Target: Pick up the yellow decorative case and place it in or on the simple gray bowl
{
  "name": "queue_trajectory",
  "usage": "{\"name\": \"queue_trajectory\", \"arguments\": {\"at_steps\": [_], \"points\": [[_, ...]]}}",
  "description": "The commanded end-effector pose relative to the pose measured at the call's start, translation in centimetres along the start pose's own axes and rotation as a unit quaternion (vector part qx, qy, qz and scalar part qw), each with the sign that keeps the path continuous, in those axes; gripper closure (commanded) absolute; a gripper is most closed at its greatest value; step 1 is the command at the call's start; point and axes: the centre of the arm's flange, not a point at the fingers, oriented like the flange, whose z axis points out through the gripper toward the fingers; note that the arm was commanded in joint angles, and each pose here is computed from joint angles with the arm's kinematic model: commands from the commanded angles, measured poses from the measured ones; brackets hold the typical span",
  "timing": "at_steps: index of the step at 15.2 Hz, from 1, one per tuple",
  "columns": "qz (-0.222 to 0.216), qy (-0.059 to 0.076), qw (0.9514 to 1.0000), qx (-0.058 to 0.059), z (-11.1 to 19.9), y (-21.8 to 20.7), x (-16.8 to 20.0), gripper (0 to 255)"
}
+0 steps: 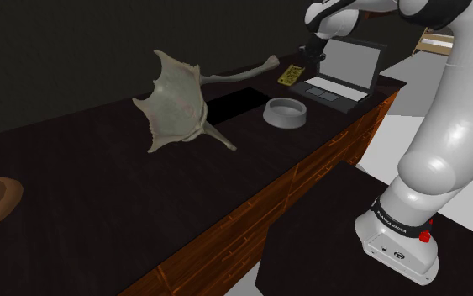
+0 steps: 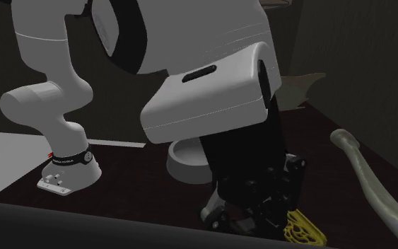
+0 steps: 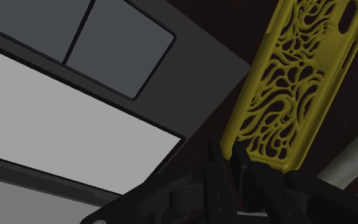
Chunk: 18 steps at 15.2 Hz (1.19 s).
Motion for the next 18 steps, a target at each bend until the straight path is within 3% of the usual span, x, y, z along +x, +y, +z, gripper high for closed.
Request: {"name": "queue_trajectory", "arguments": {"at_steps": [1, 10, 18], "points": [[0.0, 0.0, 1.0, 0.0, -1.0, -0.3, 0.3, 255], [0.0, 0.0, 1.0, 0.0, -5.2, -1.2, 1.6, 255], [0.0, 0.0, 1.0, 0.0, -9.8, -2.0, -7.9, 255]]}}
